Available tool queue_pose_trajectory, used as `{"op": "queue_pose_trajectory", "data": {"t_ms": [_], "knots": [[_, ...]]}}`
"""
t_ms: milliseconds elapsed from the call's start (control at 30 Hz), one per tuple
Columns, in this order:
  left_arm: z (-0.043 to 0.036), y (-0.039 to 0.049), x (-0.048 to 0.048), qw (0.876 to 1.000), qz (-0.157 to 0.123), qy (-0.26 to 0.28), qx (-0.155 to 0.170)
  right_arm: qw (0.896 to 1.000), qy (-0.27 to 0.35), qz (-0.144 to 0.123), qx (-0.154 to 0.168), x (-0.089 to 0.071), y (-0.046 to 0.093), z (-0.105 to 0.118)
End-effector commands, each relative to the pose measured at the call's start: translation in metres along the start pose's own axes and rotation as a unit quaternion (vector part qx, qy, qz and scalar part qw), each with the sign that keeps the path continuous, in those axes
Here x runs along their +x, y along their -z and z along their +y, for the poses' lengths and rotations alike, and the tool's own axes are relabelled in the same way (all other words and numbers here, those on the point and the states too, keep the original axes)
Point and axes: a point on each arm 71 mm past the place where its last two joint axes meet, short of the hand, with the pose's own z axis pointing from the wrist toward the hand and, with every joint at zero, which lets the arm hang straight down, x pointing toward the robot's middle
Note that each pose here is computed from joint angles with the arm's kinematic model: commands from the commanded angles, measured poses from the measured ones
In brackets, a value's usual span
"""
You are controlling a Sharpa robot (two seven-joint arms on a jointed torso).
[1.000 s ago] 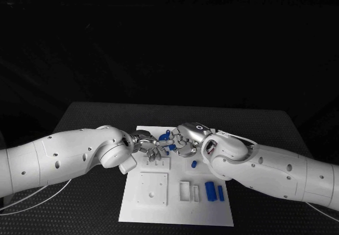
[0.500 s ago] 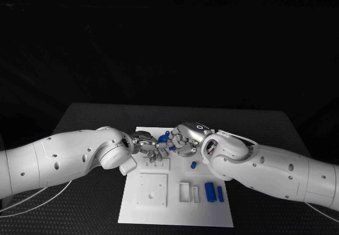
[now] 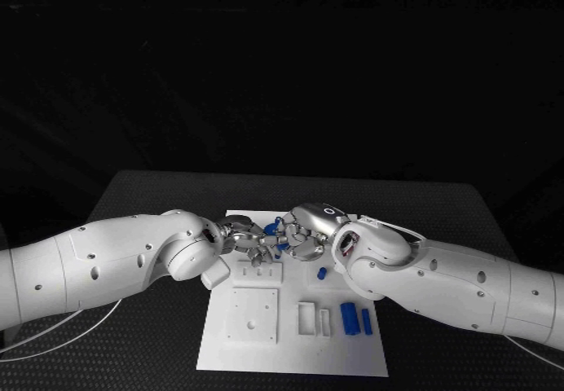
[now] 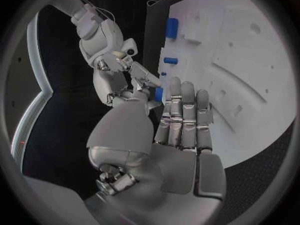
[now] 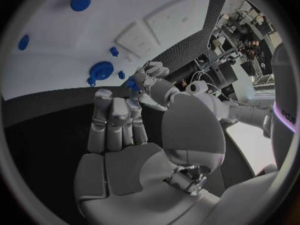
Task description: Assemble the parts on the task board
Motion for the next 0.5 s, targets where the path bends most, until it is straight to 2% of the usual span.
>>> {"op": "queue_pose_trajectory", "data": {"t_ms": [33,500], "knots": [[-0.003,-0.0003,0.0015,1.0,0.002,0.011,0.013,1.0,0.0,0.005,-0.004,0.0007,0.0,0.0017],[-0.0034,-0.0001,0.0016,1.0,0.002,0.017,0.016,1.0,0.0,0.007,-0.005,0.0013,-0.0008,0.0021]]}}
